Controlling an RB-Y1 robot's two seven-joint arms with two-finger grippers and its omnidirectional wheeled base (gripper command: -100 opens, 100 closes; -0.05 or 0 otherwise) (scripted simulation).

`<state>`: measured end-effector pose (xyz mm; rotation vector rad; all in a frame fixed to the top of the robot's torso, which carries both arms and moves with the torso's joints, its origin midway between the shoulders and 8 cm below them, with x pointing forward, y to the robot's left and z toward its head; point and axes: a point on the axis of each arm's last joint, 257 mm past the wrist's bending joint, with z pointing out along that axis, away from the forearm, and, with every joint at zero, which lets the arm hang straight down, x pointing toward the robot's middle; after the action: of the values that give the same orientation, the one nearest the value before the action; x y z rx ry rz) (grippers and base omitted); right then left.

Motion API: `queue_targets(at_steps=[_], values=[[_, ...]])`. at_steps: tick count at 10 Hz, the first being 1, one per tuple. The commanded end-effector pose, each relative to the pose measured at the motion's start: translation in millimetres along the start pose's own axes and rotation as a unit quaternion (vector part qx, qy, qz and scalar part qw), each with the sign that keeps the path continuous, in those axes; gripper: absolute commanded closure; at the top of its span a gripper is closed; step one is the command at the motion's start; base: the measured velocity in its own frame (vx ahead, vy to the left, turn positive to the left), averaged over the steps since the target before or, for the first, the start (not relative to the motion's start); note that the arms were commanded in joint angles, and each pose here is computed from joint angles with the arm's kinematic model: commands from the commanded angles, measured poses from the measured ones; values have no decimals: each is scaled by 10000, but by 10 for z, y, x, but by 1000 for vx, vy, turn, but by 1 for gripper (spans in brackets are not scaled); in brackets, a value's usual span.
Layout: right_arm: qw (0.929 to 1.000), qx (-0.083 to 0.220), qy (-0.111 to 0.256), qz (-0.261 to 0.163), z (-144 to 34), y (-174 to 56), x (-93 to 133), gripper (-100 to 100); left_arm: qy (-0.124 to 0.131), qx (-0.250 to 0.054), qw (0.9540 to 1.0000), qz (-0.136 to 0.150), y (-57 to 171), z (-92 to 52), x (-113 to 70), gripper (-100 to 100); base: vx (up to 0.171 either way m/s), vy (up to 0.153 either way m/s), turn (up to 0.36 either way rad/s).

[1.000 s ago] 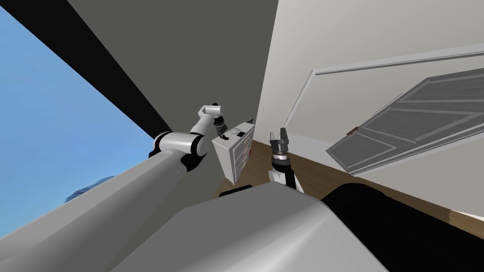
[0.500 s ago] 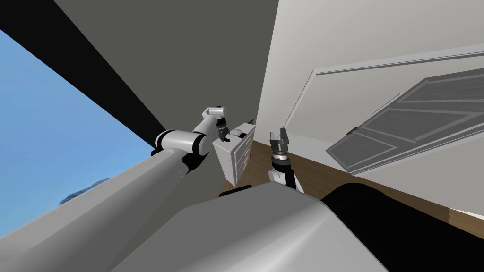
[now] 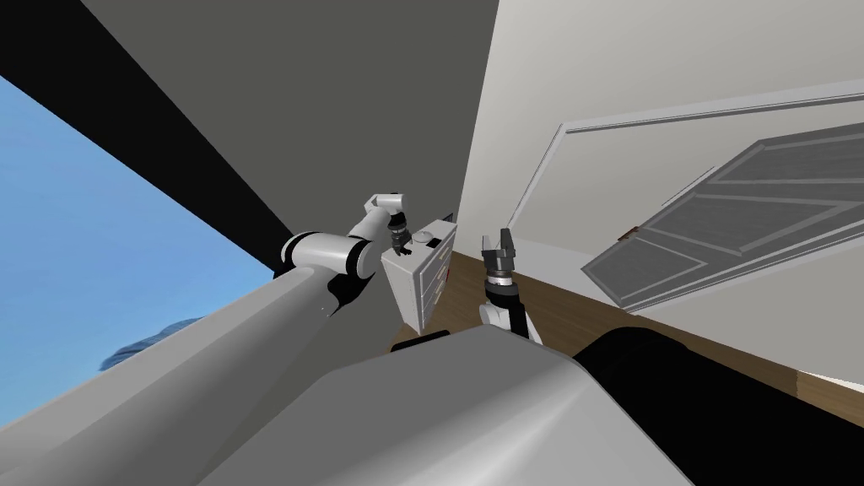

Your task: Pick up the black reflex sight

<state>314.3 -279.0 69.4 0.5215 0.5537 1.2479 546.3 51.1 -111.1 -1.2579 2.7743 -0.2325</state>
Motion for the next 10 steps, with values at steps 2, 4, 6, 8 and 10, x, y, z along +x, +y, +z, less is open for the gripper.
queue_targets(at_steps=[2, 4, 6, 8, 10], values=[[10000, 0, 0, 0, 0, 0, 0, 0, 126, -176, 9997, 77, 63, 39, 112, -100, 44, 23, -18], [10000, 0, 0, 0, 0, 0, 0, 0, 143, -202, 9997, 88, 71, 46, 138, -100, 18, 17, -5], [10000, 0, 0, 0, 0, 0, 0, 0, 153, -175, 9996, -189, 173, 52, -75, -100, -10, 9, -176], [10000, 0, 0, 0, 0, 0, 0, 0, 150, -152, 9987, -465, 290, 56, -288, -100, -45, 29, -266], [10000, 0, 0, 0, 0, 0, 0, 0, 161, -175, 9986, -471, 302, 69, -284, -100, -37, 23, -98]])
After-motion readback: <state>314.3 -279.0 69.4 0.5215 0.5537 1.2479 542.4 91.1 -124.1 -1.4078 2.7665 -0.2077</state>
